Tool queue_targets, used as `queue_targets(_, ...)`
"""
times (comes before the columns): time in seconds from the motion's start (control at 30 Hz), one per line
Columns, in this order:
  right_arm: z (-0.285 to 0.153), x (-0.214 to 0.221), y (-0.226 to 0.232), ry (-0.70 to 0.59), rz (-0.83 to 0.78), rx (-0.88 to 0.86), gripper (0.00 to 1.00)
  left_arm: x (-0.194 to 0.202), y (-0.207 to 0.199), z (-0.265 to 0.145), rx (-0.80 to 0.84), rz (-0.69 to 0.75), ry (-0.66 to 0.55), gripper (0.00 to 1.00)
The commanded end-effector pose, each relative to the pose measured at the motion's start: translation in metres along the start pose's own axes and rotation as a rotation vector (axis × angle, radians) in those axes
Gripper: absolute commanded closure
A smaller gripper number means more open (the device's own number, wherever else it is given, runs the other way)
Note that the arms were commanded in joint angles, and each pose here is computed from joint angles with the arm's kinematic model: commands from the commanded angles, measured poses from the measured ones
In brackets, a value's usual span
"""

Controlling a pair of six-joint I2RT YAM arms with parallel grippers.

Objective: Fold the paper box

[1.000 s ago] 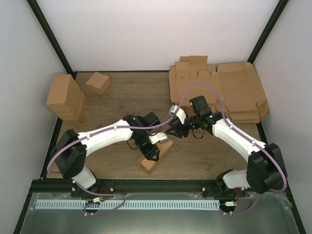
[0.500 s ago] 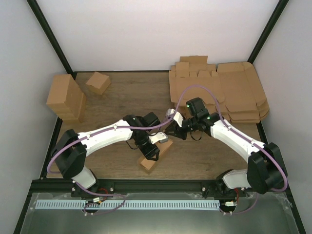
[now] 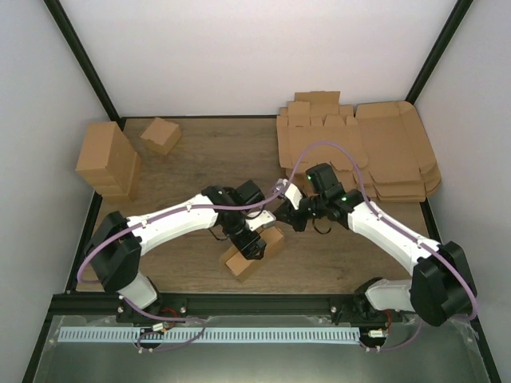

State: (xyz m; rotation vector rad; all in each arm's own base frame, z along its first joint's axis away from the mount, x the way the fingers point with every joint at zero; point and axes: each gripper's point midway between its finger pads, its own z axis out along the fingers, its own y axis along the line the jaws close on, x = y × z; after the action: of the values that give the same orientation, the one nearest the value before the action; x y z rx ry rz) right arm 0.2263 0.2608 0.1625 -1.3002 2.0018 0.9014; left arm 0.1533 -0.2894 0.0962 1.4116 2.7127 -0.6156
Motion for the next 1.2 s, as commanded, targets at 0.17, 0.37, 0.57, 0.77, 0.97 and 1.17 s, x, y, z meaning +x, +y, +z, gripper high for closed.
queue_targets(0.17,-0.007,-0.005,-0.001,-0.066,0.087,0.097,0.99,-0.040,0.015,-0.014,-0.102,-0.040,-0.106,0.14)
queue_targets(0.37,-0.005,-0.001,0.001,-0.126,0.161,0.158,0.98,-0.040,0.012,-0.008,-0.078,-0.068,-0.098,0.15)
queue_targets(0.57,0.002,0.005,0.002,-0.133,0.226,0.189,0.98,-0.040,0.008,-0.006,-0.053,-0.080,-0.103,0.15)
queue_targets(0.77,-0.001,0.007,0.003,-0.165,0.277,0.219,0.98,-0.036,0.006,0.006,-0.021,-0.105,-0.084,0.21)
queue_targets(0.97,-0.001,0.011,0.006,-0.181,0.339,0.234,0.98,-0.032,0.008,0.011,-0.022,-0.121,-0.074,0.22)
queue_targets(1.17,0.001,0.015,0.007,-0.186,0.361,0.234,0.98,-0.039,0.000,0.001,-0.024,-0.109,-0.122,0.00)
